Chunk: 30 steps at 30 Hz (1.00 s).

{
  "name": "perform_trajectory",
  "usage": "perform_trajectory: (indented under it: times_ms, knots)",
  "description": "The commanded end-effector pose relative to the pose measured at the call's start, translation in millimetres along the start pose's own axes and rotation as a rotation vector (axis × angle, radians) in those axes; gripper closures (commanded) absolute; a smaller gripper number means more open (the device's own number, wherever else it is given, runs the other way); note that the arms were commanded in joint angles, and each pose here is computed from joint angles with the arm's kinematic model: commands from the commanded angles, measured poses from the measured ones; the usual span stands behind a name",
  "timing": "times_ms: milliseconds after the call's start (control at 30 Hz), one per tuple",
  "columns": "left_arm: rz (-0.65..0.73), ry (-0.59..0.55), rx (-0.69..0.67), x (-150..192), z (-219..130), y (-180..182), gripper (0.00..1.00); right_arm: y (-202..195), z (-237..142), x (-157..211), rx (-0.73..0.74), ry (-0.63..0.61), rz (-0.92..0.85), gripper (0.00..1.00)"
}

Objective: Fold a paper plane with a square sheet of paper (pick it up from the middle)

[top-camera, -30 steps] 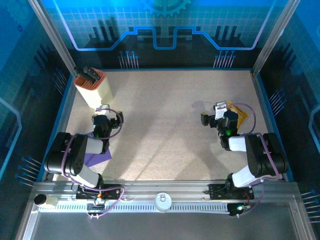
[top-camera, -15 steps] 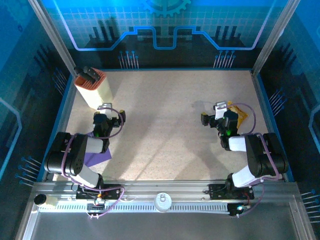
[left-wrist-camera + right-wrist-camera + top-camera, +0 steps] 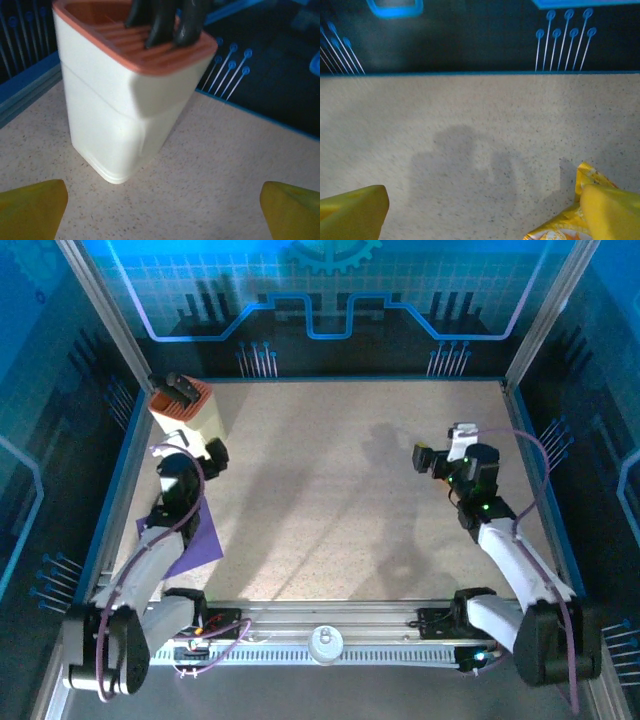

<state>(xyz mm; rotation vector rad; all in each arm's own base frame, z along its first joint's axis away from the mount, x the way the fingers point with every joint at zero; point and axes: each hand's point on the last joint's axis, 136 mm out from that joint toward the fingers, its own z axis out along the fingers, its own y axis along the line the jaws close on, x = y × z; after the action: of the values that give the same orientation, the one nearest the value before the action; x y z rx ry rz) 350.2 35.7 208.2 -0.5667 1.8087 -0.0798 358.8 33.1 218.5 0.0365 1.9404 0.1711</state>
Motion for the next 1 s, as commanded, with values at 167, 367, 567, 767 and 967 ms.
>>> perform_trajectory:
  times_ms: [167,367,567,767,967]
  knots:
    - [-0.288,0.507,-0.239,96.2,-47.8,53.6,0.0,59.9,-66.5,59.7,-0.287,0.434,0.421,0.01]
    - [-0.355,0.583,-0.294,127.5,-45.8,76.9,0.0,81.6,-83.3,72.9,-0.363,0.474,0.411,0.01]
    - [-0.346,0.647,-0.355,146.6,-38.6,89.1,0.0,80.8,-84.2,94.8,-0.345,0.547,0.424,0.01]
    - [-0.369,0.752,-0.398,174.5,-40.0,94.5,0.0,72.2,-81.8,103.5,-0.289,0.553,0.431,0.01]
    - [-0.417,0.876,-0.324,199.8,-41.3,79.8,0.0,57.0,-88.7,100.2,-0.21,0.512,0.388,0.01]
